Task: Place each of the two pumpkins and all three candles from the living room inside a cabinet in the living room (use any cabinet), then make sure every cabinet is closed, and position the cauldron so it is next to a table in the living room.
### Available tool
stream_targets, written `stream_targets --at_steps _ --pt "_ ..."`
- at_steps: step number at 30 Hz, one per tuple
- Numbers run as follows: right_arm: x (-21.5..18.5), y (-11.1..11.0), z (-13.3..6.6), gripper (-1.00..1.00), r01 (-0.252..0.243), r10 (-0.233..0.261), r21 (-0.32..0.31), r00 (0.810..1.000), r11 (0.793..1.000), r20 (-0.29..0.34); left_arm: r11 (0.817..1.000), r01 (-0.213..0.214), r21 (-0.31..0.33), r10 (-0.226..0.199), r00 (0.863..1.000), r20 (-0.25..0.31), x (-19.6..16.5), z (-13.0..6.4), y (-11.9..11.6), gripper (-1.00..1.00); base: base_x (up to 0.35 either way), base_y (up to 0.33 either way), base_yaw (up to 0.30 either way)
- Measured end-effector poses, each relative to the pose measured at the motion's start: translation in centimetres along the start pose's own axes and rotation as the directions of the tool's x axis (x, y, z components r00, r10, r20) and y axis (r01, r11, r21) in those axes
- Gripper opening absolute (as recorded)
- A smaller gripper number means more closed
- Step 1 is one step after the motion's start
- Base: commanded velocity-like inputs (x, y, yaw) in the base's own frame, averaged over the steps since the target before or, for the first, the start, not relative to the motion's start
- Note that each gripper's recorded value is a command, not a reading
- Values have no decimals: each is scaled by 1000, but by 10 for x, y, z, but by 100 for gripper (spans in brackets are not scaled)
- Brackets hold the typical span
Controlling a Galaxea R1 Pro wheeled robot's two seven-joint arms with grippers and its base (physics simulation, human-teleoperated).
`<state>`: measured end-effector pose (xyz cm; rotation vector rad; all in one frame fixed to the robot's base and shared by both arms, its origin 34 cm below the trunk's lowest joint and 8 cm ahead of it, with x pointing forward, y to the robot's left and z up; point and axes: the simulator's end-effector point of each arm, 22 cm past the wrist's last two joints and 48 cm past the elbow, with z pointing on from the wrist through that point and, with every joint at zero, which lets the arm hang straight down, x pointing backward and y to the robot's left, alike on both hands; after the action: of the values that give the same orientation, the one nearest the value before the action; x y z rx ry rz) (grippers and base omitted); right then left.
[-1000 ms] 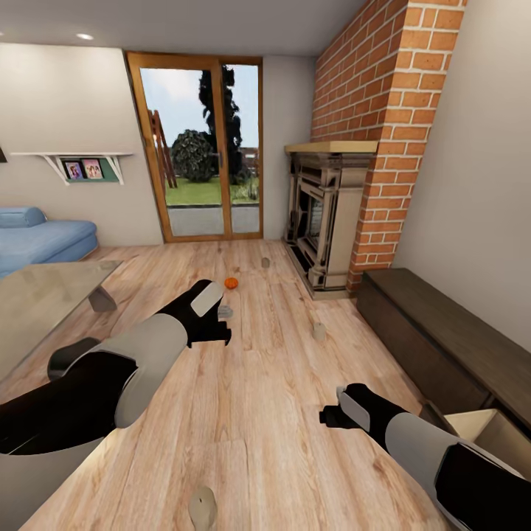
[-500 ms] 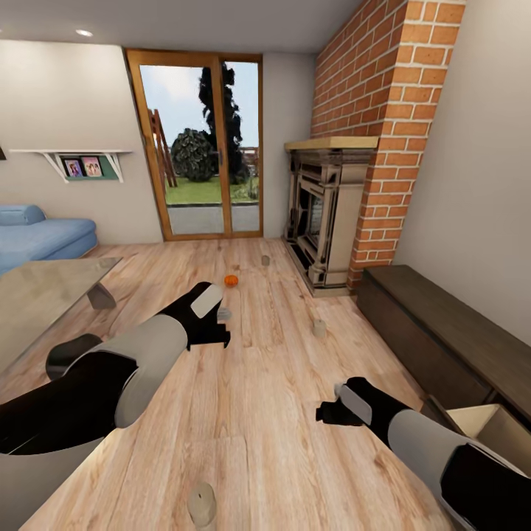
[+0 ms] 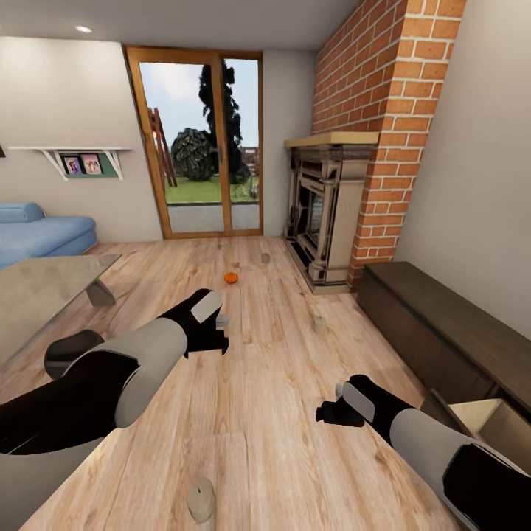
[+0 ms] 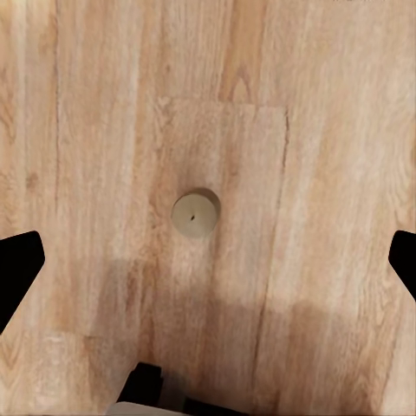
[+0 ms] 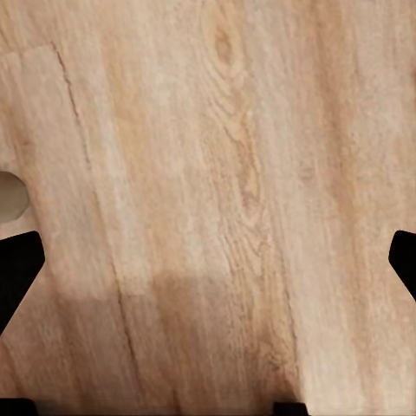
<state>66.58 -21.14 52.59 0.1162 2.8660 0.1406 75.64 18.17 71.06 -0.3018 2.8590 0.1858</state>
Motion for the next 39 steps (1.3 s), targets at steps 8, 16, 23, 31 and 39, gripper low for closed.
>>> stream_targets --at_steps 8,16,23,31,39 --pt "7 -2 15 100 0 0 0 1000 1000 1 1000 26 -4 -26 1000 13 6 19 0 100 0 0 0" --pt "13 -3 30 100 -1 1 0 1000 1000 5 1000 30 -3 -30 999 13 14 35 -1 100 0 0 0" --pt "19 -5 43 100 0 0 1 1000 1000 7 1000 31 -2 -31 999 13 21 49 -2 100 0 0 0" --pt "27 -7 59 100 1 -1 1 1000 1000 9 999 32 -9 -32 999 -3 35 69 0 100 0 0 0" --pt "35 -8 74 100 2 -2 1 1000 1000 10 997 69 23 -70 998 6 46 94 -7 100 0 0 0"
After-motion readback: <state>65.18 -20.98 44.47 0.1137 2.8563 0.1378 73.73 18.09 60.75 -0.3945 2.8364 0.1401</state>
